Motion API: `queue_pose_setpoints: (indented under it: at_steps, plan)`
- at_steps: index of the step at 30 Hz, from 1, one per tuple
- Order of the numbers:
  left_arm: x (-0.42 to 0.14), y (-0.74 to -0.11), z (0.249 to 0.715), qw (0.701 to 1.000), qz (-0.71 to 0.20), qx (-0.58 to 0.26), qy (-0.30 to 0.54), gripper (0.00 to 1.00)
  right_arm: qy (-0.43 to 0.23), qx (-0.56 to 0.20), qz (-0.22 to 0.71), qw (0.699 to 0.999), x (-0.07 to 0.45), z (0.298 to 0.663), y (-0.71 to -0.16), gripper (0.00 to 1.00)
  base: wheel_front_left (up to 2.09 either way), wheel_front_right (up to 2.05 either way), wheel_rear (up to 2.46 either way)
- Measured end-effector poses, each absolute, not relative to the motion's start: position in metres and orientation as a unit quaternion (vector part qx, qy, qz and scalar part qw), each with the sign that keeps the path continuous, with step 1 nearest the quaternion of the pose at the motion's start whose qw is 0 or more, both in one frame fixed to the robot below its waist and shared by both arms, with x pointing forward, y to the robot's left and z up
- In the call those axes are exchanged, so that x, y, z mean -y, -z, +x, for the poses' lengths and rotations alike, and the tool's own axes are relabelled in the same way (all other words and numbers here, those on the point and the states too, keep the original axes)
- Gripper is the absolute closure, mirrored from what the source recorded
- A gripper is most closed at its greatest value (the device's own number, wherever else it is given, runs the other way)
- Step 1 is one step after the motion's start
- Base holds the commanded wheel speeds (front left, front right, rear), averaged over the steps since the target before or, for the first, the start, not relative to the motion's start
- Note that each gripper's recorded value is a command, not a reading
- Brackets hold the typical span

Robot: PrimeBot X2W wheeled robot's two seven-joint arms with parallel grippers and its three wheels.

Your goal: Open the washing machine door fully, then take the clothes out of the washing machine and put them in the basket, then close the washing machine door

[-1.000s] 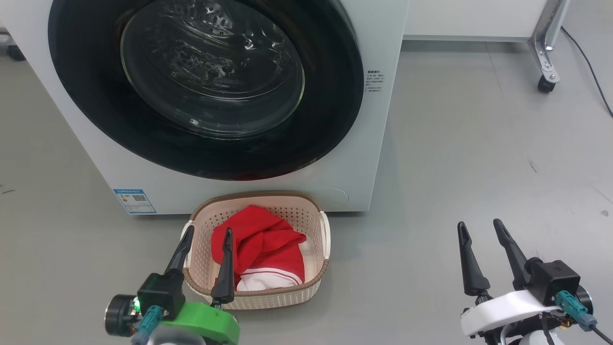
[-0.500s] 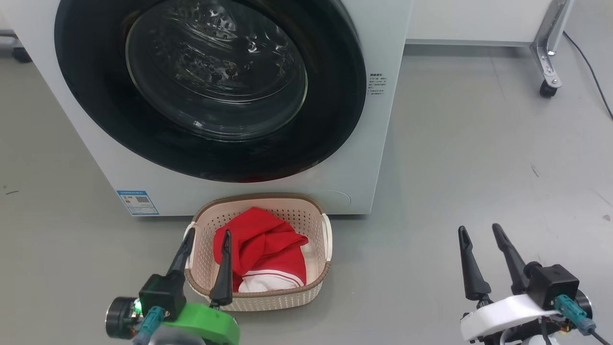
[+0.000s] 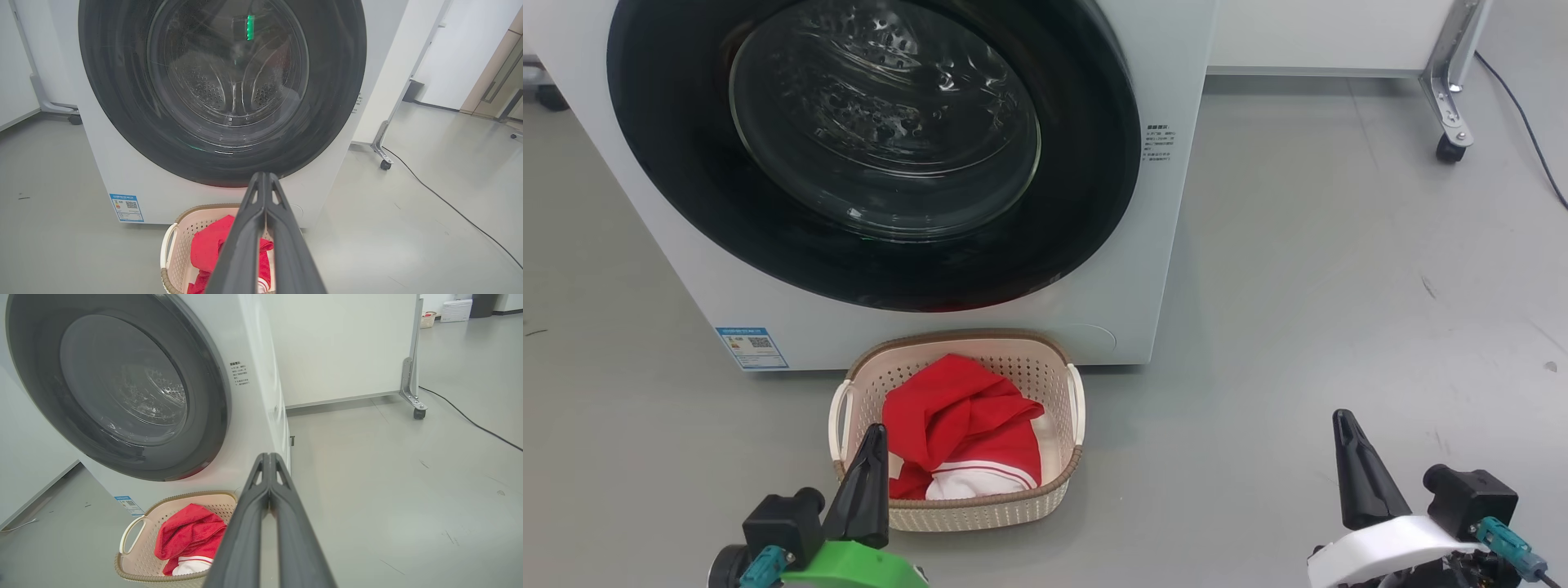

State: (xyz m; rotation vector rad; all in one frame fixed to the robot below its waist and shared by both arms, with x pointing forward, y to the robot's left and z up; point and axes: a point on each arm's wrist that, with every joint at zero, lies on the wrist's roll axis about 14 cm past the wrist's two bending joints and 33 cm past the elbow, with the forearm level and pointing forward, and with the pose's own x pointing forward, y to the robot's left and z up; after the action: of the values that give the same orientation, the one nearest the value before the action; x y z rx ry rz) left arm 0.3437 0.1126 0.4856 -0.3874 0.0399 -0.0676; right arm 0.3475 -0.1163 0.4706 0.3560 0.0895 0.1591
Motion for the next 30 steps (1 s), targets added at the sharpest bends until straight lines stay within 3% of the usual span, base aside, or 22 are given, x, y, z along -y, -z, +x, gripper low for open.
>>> queue_pose_setpoints:
  at_steps: [30]
  plan:
    - [-0.141, -0.472, 0.352, 0.917, -0.394, -0.069, -0.014, 1.0, -0.004, -0.08, 0.374, 0.924, 0.152, 0.356, -0.463, 1.0, 0.0, 0.0, 0.0]
